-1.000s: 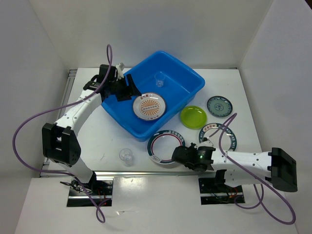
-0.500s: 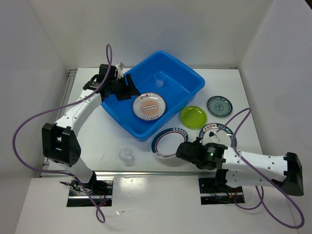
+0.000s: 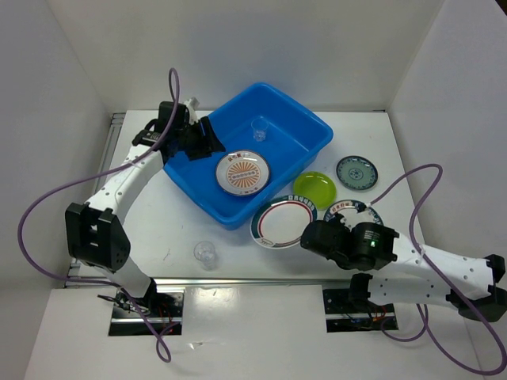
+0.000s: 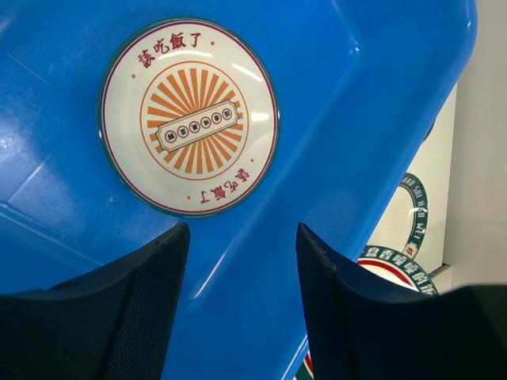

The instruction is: Place the mixed dishes into the plastic bin

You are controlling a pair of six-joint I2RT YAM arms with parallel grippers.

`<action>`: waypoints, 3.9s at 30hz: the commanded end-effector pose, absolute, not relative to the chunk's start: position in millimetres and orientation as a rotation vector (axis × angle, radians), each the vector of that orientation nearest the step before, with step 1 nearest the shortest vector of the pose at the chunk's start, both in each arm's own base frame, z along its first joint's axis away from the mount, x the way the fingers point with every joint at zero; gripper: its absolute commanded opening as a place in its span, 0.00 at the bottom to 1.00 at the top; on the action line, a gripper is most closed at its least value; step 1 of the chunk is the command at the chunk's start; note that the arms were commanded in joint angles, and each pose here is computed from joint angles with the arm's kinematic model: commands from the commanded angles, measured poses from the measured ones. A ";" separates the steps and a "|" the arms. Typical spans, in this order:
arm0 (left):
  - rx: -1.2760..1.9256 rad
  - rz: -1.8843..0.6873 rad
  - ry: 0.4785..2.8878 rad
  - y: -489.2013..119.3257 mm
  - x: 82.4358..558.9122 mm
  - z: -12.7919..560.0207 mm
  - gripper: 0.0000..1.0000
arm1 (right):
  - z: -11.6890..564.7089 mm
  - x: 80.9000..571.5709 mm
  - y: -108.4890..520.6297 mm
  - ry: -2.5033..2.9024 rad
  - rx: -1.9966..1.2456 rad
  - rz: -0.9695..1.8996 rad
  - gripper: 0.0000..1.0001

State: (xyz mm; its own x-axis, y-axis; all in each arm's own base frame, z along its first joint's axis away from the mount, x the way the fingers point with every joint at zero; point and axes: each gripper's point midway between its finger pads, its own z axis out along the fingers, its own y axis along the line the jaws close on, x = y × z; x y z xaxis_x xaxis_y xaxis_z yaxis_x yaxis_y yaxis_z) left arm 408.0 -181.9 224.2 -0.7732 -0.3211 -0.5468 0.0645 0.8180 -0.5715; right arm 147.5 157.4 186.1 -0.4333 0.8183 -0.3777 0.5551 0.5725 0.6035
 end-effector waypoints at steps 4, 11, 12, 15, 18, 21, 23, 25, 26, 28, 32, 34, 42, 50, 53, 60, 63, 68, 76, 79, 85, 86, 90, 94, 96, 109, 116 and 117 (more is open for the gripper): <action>-0.181 -0.747 2.236 -171.3 410.0 264.5 0.64 | 206.2 150.0 155.2 2.103 1.149 0.559 0.01; -0.187 -0.743 2.257 -170.1 405.2 255.4 0.64 | 222.2 146.9 162.7 2.139 1.107 0.602 0.01; -0.187 -0.743 2.257 -170.1 405.2 255.4 0.64 | 224.2 145.2 166.0 2.160 1.090 0.604 0.01; -0.184 -0.745 2.248 -170.5 406.6 257.0 0.64 | 234.8 138.7 178.4 2.233 1.013 0.634 0.01; -0.184 -0.745 2.248 -170.5 406.7 257.0 0.64 | 243.7 129.0 185.7 2.298 0.937 0.700 0.01; -0.185 -0.744 2.250 -169.9 404.1 256.3 0.64 | 248.1 116.4 190.5 2.378 0.853 0.735 0.01; -0.193 -0.732 2.259 -168.2 403.7 251.4 0.64 | 253.7 109.9 190.6 2.414 0.813 0.748 0.01; -0.191 -0.734 2.250 -167.9 402.4 255.2 0.64 | 259.6 100.3 190.1 2.461 0.749 0.778 0.01; -0.194 -0.732 2.260 -167.6 401.1 250.7 0.64 | 265.0 96.6 190.6 2.471 0.735 0.810 0.01; -0.196 -0.730 2.270 -167.2 399.6 249.1 0.64 | 277.2 86.1 193.1 2.506 0.691 0.885 0.01; -0.216 -0.711 2.276 -160.6 396.0 244.0 0.64 | 325.9 80.8 197.6 2.441 0.624 1.096 0.01; -0.226 -0.706 2.274 -156.9 397.5 244.0 0.64 | 353.0 82.9 203.8 2.375 0.612 1.210 0.01; -0.271 -0.638 2.216 -134.8 405.8 261.2 0.64 | 377.1 137.3 247.4 2.093 0.543 1.208 0.01; -0.343 -0.595 2.098 -97.2 418.5 305.4 0.67 | 365.5 230.6 257.8 1.908 0.572 0.928 0.01; -0.340 -0.596 2.089 -97.2 417.6 306.6 0.67 | 358.7 267.2 243.4 1.860 0.610 0.839 0.01; -0.322 -0.630 2.104 -102.4 413.6 298.9 0.67 | 316.4 341.2 215.7 1.904 0.612 0.678 0.01; -0.307 -0.652 2.097 -105.7 413.7 301.6 0.67 | 299.0 369.8 216.1 1.935 0.573 0.627 0.01; -0.307 -0.660 2.118 -107.7 415.4 288.7 0.67 | 259.6 414.2 218.2 2.017 0.531 0.535 0.01; -0.312 -0.666 2.150 -109.4 417.5 271.1 0.67 | 198.7 450.1 246.1 2.157 0.451 0.516 0.01; -0.316 -0.664 2.161 -109.6 419.2 266.8 0.67 | 190.2 455.1 251.5 2.178 0.434 0.516 0.01; -0.325 -0.660 2.188 -109.7 421.2 253.0 0.67 | 163.1 462.1 251.1 2.258 0.411 0.481 0.01; -0.322 -0.662 2.179 -109.9 422.6 254.6 0.67 | 157.6 462.6 251.4 2.268 0.411 0.474 0.01; -0.325 -0.660 2.188 -110.0 423.9 250.9 0.67 | 125.3 462.1 243.5 2.343 0.388 0.363 0.01; -0.322 -0.662 2.179 -110.2 425.4 252.5 0.67 | 103.6 465.1 239.4 2.412 0.347 0.298 0.03; -0.332 -0.667 2.178 -110.5 425.4 252.7 0.67 | 94.6 462.6 239.9 2.453 0.331 0.280 0.04; -0.338 -0.657 2.177 -109.8 434.2 245.7 0.67 | 65.7 456.2 259.7 2.609 0.109 0.322 0.44; -0.351 -0.661 2.186 -110.2 435.4 242.1 0.67 | 129.4 471.1 237.2 2.467 0.112 0.235 0.55; -0.351 -0.661 2.186 -110.2 435.4 242.1 0.67 | 146.3 469.8 233.8 2.443 0.102 0.229 0.57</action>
State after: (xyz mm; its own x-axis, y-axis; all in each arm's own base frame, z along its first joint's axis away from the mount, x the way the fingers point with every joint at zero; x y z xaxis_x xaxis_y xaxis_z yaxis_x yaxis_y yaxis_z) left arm 428.9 -108.2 235.6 -0.6571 -0.4509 -0.6041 -0.0557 0.8282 -0.5577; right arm 451.0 245.3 58.8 -0.8708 0.1292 -0.4743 0.0451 0.9818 0.1847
